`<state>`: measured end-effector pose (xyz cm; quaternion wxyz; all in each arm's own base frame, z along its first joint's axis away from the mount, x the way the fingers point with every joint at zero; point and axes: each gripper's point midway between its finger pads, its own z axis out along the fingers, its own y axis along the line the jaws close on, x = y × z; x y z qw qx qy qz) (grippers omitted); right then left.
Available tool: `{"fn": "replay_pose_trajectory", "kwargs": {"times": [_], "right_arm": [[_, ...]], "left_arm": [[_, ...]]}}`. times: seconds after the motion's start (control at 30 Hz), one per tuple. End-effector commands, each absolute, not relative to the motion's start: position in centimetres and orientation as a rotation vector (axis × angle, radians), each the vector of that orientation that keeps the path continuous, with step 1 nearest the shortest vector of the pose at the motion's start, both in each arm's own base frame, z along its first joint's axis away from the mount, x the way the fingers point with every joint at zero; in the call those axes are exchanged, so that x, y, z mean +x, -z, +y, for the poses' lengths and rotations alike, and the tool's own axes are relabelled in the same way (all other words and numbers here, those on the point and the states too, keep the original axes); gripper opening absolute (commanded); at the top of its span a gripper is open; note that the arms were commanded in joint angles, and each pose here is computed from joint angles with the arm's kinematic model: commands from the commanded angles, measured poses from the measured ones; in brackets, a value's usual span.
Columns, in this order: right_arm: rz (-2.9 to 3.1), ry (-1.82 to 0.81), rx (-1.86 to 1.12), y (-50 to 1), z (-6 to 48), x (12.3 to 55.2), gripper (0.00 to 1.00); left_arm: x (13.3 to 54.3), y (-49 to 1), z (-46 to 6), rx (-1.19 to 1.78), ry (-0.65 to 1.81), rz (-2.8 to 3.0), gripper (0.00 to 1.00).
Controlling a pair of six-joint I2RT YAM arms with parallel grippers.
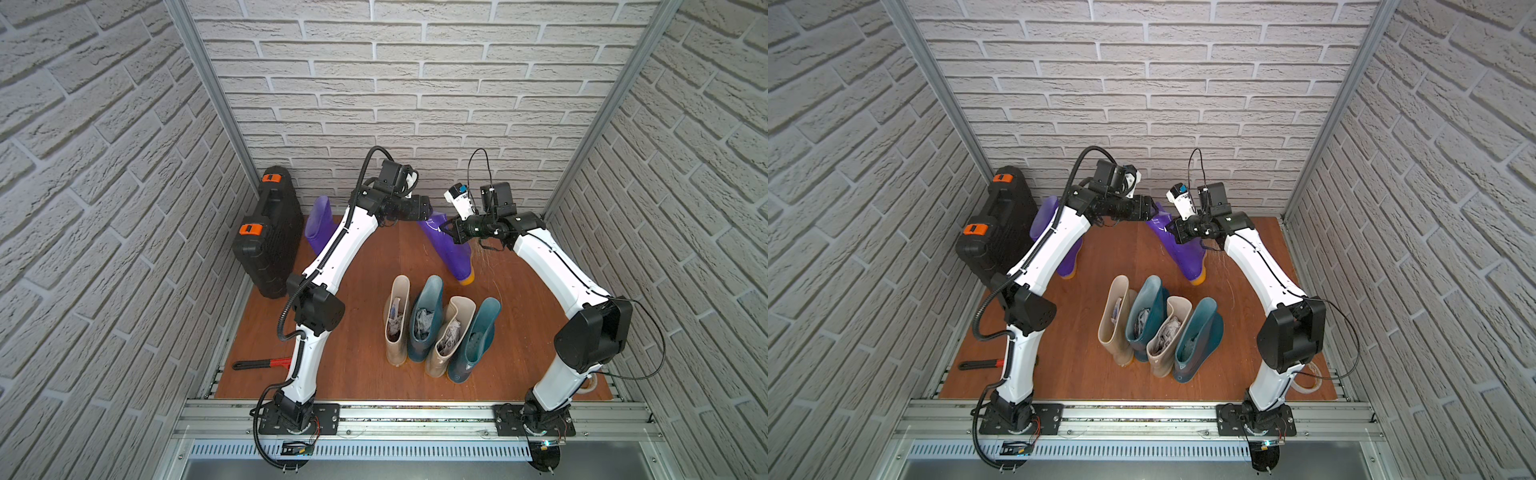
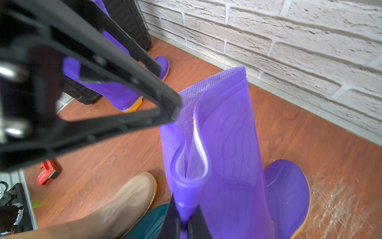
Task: Match and arrange rain boots in pairs
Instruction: Pick up the rain boot at the center of the board.
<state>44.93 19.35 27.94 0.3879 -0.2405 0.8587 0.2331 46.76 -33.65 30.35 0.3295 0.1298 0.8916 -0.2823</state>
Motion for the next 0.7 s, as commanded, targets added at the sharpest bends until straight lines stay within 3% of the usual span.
{"fn": "replay_pose_trajectory", "kwargs": {"times": [0.0,0.27,0.5,0.67], "right_arm": [[2.011,-0.630,-0.662,-32.3,21.0,45.0,0.06],[1.978,-0.682,-0.701,-32.4,22.6,44.6,0.06],[1.926,-0.709,-0.749,-32.7,23.4,43.5,0.06],[1.922,-0.711,-0.756,-32.4,23.4,43.2,0.06]], "left_arm": [[47.0,-31.4,-35.1,0.334,0.802,2.285,0.81],[47.1,-30.2,-36.1,0.322,0.823,2.311,0.83],[47.1,-29.5,-36.1,0.325,0.817,2.326,0.74],[47.1,-29.0,-36.2,0.328,0.818,2.340,0.62]]}}
